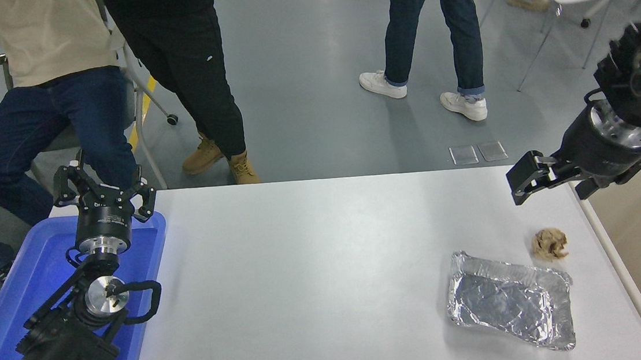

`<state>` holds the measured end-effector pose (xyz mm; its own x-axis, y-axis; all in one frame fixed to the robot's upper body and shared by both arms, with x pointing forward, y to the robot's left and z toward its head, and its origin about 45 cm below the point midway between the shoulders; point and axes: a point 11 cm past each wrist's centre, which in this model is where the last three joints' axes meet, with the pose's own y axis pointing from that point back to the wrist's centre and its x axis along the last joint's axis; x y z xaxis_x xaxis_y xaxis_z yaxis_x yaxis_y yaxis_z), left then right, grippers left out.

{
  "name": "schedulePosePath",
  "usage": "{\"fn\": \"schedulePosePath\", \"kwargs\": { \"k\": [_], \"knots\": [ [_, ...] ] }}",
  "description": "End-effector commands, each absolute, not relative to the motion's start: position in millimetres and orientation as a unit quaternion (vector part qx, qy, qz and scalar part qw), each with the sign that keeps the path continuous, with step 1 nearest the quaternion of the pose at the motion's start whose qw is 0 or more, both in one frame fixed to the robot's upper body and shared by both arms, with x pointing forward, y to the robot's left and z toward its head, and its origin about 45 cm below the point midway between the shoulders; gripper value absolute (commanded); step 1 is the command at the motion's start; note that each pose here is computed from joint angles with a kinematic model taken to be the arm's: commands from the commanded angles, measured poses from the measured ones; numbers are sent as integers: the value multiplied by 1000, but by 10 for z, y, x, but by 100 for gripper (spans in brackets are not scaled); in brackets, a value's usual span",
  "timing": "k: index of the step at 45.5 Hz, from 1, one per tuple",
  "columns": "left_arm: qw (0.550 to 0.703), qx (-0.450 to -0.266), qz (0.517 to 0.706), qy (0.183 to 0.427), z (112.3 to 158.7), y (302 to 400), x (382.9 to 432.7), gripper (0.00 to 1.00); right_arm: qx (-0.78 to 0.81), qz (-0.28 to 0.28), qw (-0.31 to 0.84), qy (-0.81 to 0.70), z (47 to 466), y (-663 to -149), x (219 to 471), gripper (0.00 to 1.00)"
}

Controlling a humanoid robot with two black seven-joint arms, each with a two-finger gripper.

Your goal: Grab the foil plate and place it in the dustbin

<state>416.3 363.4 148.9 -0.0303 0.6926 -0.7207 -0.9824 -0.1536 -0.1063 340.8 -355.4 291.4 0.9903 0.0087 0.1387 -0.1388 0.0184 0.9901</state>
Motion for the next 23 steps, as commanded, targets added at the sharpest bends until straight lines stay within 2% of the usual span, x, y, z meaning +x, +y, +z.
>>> {"fn": "schedulePosePath", "kwargs": {
  "k": [1, 12, 23],
  "knots": [
    [613, -331, 683, 219, 1488, 3633, 4162, 99, 696, 28, 716, -44, 2251, -4299, 2859, 100],
    [613, -331, 683, 219, 1495, 3631, 4167, 99, 707, 17, 704, -65, 1591, -4484, 2587, 100],
    [613, -331, 683, 219, 1495, 3631, 4167, 99, 707, 34, 700, -95, 1039, -4465, 2571, 100]
  ]
}}
